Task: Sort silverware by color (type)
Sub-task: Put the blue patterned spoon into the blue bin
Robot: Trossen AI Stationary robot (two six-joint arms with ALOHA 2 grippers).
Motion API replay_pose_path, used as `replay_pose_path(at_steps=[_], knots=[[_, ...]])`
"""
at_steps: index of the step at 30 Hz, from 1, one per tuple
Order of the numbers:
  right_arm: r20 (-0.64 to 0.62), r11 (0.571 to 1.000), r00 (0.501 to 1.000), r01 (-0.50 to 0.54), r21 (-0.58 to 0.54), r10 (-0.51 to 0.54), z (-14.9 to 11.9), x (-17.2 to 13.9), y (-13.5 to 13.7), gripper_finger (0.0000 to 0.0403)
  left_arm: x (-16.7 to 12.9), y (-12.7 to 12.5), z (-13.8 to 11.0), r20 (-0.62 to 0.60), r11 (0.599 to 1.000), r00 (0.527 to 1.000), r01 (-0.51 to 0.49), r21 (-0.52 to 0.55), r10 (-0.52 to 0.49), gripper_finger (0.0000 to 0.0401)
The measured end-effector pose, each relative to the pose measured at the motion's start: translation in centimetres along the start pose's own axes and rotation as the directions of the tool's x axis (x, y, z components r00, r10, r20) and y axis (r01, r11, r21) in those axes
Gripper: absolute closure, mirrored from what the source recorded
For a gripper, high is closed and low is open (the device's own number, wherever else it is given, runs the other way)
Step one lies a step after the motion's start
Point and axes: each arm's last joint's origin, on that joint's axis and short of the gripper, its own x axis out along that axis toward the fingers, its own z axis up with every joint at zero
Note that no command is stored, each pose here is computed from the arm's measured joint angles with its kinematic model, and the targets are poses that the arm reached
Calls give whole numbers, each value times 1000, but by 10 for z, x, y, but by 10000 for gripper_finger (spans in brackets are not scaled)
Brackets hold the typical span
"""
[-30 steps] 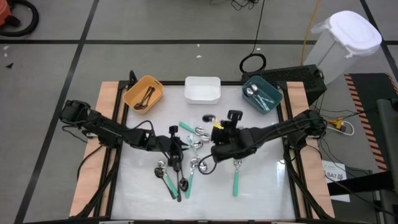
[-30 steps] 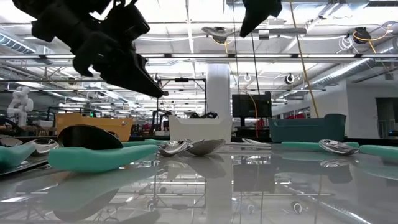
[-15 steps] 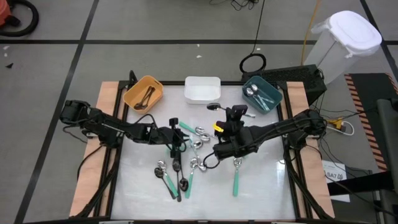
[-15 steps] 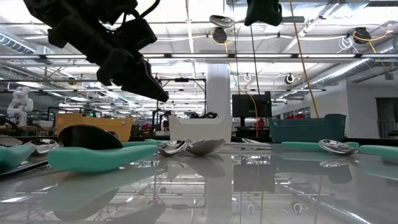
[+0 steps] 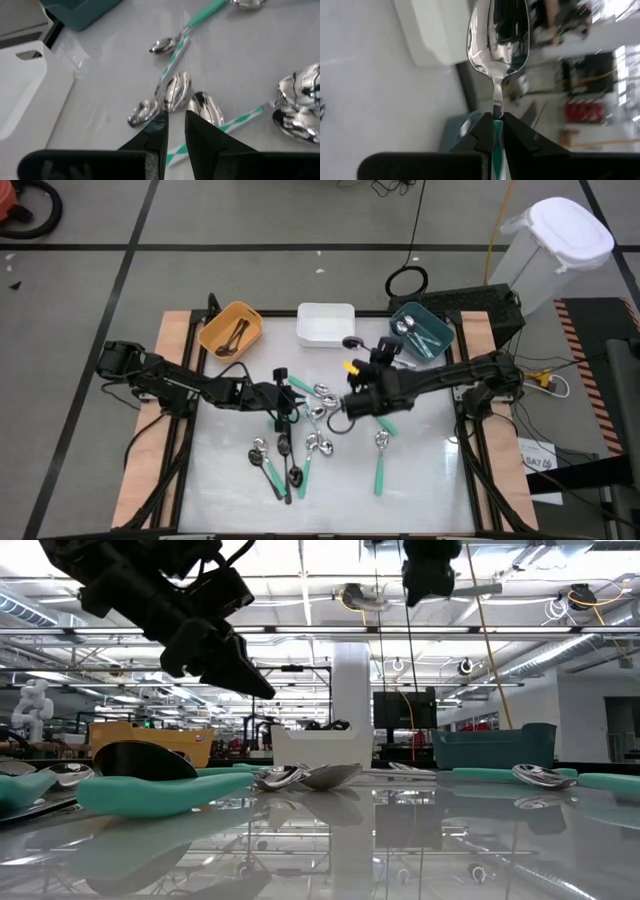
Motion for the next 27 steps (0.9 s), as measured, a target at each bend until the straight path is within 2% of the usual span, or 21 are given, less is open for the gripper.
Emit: replay_pose_path(at_steps=[5, 10, 16, 22, 24, 27], knots=[[-131, 997, 989, -69, 32, 72, 2, 30, -15, 383, 0, 0, 3, 27, 1000, 1000, -4, -3, 4, 334], [-237, 994, 968, -60, 91, 80, -4, 63, -40, 383, 0, 0, 3, 26, 1000, 1000, -3, -9, 3, 334], [-274, 971, 952, -70, 227, 133, -36, 90, -58, 383, -1, -2, 1, 10, 1000, 1000, 16, -27, -16, 334], [-223, 907, 942, -147, 394, 250, -76, 113, -59, 383, -1, -5, -1, -16, 999, 999, 27, -31, -28, 334], [-220, 894, 940, -150, 423, 262, -89, 123, -58, 383, -1, -5, -1, -15, 999, 1000, 27, -33, -28, 334], [-221, 895, 942, -141, 423, 253, -107, 137, -55, 383, -1, -5, -1, -12, 999, 1000, 26, -35, -27, 334]])
